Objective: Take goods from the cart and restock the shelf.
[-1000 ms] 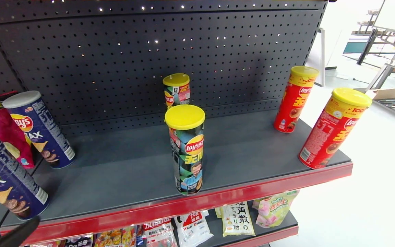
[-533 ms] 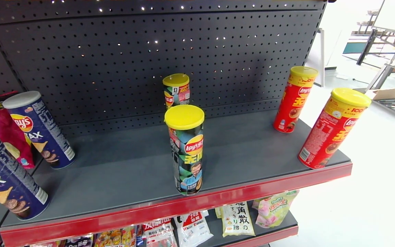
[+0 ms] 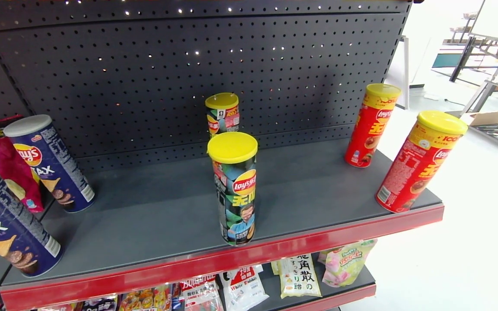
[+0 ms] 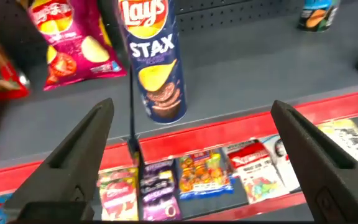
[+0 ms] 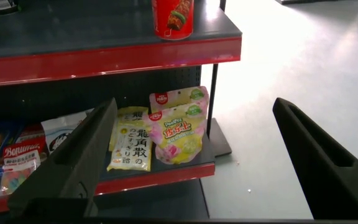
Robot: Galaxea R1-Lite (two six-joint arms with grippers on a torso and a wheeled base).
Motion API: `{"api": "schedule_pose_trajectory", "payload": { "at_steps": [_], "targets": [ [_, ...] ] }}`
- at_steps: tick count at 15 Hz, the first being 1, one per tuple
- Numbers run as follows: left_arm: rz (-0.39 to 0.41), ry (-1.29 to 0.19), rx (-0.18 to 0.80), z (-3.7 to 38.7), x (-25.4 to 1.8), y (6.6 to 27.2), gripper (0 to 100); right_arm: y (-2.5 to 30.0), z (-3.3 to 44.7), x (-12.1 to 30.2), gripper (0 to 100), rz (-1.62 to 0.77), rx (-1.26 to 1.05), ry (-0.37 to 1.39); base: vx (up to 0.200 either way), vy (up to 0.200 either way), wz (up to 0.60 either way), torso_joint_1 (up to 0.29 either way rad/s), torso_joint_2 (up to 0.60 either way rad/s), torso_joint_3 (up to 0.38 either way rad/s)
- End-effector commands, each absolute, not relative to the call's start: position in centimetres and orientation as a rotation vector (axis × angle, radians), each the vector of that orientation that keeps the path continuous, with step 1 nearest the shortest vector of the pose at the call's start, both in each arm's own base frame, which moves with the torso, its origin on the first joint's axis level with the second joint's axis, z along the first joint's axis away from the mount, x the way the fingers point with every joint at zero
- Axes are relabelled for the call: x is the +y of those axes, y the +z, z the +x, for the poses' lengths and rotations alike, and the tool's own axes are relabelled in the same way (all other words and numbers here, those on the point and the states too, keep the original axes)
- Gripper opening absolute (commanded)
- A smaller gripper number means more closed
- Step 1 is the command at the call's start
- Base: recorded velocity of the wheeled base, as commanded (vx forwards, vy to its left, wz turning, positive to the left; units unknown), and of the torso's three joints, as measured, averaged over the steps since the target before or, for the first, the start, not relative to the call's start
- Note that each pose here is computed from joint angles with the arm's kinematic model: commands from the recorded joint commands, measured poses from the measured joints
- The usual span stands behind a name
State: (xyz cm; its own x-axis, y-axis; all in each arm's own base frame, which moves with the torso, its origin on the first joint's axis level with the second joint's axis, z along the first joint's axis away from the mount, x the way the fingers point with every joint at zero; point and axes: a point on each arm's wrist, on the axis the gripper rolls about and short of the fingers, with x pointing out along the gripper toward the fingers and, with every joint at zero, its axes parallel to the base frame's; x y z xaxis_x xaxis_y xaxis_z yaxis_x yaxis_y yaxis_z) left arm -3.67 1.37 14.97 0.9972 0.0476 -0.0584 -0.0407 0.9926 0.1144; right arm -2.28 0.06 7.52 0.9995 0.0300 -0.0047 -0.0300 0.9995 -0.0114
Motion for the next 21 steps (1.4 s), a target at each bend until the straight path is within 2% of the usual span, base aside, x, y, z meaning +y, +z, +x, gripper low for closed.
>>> {"api": "schedule_pose_trajectory", "payload": {
  "at_steps": [1, 4, 6, 8, 11, 13, 15, 17, 19, 20, 21],
  "targets": [
    [0.115, 0.049, 0.074, -3.5, 1.3, 14.6, 100, 7.5, -2.3, 0.1, 100, -0.012, 0.003, 0.032, 0.0, 0.0, 0.6, -0.007, 0.0, 0.002],
    [0.11, 0.043, 0.055, -3.9, 1.4, 13.8, 100, 7.5, -2.3, 0.1, 100, -0.011, 0.003, 0.032, 0.0, 0.0, 0.6, -0.001, 0.0, -0.001],
    [0.097, 0.04, 0.044, -4.0, 1.4, 13.6, 100, 7.5, -2.3, 0.1, 100, -0.006, 0.005, 0.032, 0.0, 0.0, 0.0, 0.0, 0.0, 0.0],
    [0.039, 0.03, 0.059, -3.9, 1.4, 13.1, 100, 7.5, -2.3, 0.1, 100, -0.003, 0.005, 0.031, 0.0, 0.0, 0.0, 0.0, 0.0, 0.0],
    [0.034, 0.027, 0.091, -3.4, 1.2, 12.0, 100, 7.5, -2.3, 0.1, 100, -0.005, 0.005, 0.031, 0.0, 0.0, 0.0, 0.0, 0.0, 0.0],
    [-0.009, 0.04, 0.107, -2.5, 1.1, 10.2, 100, 7.5, -2.3, 0.1, 100, -0.003, 0.005, 0.031, 0.0, 0.0, 0.0, 0.0, 0.0, 0.0],
    [-0.001, 0.062, 0.133, -2.0, 1.0, 8.6, 100, 7.5, -2.3, 0.1, 100, -0.003, 0.005, 0.031, 0.0, 0.0, 0.0, 0.0, 0.0, 0.0],
    [-0.032, 0.121, 0.162, -1.7, 0.9, 8.8, 100, 7.5, -2.3, 0.1, 100, -0.005, 0.005, 0.031, 0.0, 0.0, 0.0, 0.0, 0.0, 0.0],
    [-0.053, 0.272, 0.166, -1.7, 0.7, 8.7, 100, 7.5, -2.3, 0.1, 100, -0.005, 0.005, 0.031, 0.0, 0.0, 0.0, 0.0, 0.0, 0.0],
    [-0.057, 0.263, 0.146, -1.9, 0.7, 8.7, 100, 7.5, -2.3, 0.1, 100, -0.005, 0.005, 0.031, 0.0, 0.0, 0.0, 0.0, 0.0, 0.0],
    [-0.046, 0.19, 0.098, -2.3, 0.6, 8.5, 100, 7.5, -2.3, 0.1, 100, -0.005, 0.005, 0.031, 0.0, 0.0, 0.0, 0.0, 0.0, 0.0]
  ]
}}
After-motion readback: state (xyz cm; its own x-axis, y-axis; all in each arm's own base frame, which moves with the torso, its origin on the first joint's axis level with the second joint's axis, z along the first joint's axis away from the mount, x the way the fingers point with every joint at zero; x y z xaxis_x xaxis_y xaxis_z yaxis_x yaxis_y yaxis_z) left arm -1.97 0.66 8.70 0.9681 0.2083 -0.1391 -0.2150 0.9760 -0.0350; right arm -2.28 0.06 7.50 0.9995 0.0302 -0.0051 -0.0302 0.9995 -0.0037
